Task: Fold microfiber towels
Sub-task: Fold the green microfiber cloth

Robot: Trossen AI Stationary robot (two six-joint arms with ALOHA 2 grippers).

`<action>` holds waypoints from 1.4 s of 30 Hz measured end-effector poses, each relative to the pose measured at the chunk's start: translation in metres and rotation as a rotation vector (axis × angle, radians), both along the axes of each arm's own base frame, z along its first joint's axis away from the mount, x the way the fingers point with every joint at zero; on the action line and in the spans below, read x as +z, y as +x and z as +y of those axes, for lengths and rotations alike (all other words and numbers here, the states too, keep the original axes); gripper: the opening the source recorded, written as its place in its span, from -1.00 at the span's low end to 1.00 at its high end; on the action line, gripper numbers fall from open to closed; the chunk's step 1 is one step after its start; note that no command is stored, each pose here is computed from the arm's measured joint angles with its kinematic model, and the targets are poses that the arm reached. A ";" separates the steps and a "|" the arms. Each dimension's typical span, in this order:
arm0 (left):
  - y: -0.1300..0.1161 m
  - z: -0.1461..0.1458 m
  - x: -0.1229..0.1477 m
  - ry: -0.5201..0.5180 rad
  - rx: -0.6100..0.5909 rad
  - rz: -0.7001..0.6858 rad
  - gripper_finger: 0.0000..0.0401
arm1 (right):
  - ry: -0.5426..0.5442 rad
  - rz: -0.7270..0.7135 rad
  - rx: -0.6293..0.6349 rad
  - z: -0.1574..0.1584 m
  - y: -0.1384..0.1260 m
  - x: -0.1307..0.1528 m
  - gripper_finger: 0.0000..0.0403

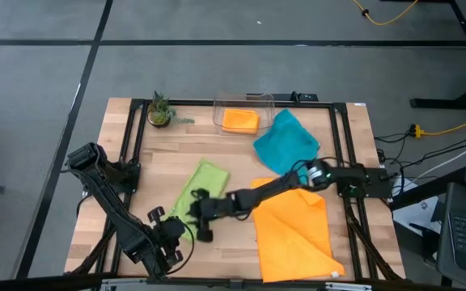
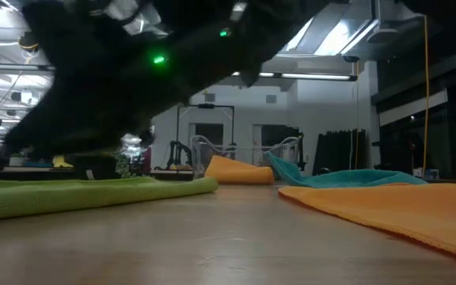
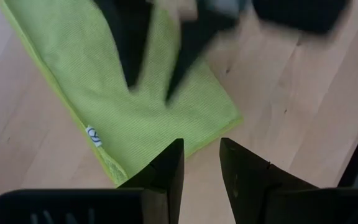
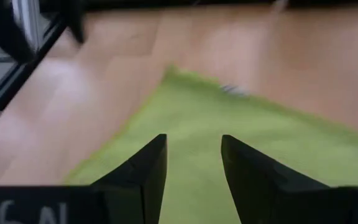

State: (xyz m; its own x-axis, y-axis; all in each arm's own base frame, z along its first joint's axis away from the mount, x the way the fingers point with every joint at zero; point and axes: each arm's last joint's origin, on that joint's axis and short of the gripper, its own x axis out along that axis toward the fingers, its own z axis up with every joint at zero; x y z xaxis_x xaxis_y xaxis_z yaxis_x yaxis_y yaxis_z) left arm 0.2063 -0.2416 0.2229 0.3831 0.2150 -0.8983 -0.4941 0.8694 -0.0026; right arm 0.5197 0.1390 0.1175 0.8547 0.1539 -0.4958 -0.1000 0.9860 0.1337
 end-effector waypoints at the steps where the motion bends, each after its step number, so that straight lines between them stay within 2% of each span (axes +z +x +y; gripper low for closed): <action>1: 0.000 0.000 0.000 0.003 0.001 -0.005 -0.51 | 0.001 0.011 0.004 0.005 0.005 -0.002 -0.22; 4: 0.001 0.000 0.000 0.003 0.006 -0.012 -0.51 | -0.013 0.050 0.015 0.015 0.020 0.002 -0.22; 8: 0.000 0.000 0.000 0.003 0.005 -0.012 -0.51 | -0.062 0.208 0.031 0.019 0.024 -0.002 -0.22; 15: -0.002 -0.002 0.000 0.005 -0.006 -0.011 -0.51 | -0.002 0.421 0.069 0.021 0.010 -0.005 -0.22; 25: -0.009 -0.008 0.000 0.005 -0.036 -0.010 -0.51 | -0.055 0.640 0.239 0.047 -0.017 -0.003 -0.22; 32: -0.010 -0.008 0.000 0.005 -0.040 -0.009 -0.51 | -0.113 0.694 0.305 0.065 -0.027 0.024 -0.22; 35: -0.010 -0.008 0.000 0.007 -0.039 -0.010 -0.51 | -0.144 0.690 0.292 0.067 -0.037 0.043 -0.22; 38: -0.010 -0.008 0.000 0.019 -0.041 -0.022 -0.51 | -0.224 0.718 0.227 0.066 -0.051 0.068 -0.22; 42: -0.008 -0.006 0.001 0.047 -0.033 -0.055 -0.51 | -0.380 0.812 0.147 0.062 -0.069 0.077 -0.22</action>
State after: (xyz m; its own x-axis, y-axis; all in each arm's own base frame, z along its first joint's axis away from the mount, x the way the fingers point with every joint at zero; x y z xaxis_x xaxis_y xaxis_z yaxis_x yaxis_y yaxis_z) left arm 0.1982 -0.2478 0.2240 0.4396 0.2431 -0.8647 -0.4651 0.8852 0.0124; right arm 0.4511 0.2006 0.1942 0.2051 -0.0626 -0.9767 -0.2454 0.9628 -0.1133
